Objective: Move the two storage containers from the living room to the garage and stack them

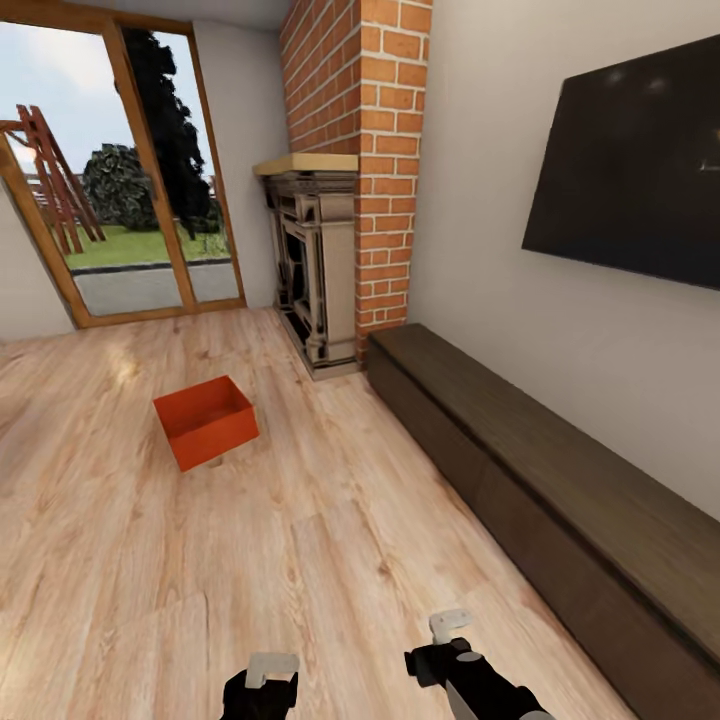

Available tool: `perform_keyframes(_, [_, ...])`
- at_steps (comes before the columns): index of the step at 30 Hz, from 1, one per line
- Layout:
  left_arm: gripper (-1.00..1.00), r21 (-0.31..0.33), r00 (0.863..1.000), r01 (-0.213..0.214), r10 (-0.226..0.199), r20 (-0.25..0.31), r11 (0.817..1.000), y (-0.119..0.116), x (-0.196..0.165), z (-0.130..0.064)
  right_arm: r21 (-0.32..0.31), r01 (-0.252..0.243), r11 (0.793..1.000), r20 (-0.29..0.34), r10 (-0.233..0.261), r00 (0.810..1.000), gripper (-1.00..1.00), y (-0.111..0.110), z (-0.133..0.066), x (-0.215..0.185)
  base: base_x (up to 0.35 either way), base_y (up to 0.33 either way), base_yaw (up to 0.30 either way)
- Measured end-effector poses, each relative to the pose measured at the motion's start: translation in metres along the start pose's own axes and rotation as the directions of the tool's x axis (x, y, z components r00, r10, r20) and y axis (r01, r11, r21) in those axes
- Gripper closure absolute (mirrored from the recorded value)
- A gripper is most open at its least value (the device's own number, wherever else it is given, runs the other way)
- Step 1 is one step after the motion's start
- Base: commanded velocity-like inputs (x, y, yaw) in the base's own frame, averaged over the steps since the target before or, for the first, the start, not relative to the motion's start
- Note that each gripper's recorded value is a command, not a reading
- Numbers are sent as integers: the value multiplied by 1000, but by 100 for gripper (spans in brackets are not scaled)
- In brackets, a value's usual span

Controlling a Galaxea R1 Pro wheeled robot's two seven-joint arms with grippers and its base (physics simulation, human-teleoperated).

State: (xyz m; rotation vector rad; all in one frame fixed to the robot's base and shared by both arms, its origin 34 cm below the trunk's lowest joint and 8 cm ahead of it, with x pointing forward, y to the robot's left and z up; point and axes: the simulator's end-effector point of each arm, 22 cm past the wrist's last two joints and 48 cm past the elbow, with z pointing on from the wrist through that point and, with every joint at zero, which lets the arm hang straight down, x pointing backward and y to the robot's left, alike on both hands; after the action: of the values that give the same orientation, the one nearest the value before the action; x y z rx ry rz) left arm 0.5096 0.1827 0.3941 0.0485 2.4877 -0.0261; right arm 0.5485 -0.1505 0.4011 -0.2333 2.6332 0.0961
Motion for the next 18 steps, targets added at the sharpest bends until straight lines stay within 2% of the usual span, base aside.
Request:
perform_keyframes(8, [-100,-7,998,1,-1,-57,1000,3,40,-5,0,0,1000,0,0,1000,-100,0,0,0,329,-119,286])
perform_keyframes(18, [-100,-8,998,2,-2,-64,1000,4,45,-6,1,0,1000,1,0,1000,-100,0,0,0,333,-116,286])
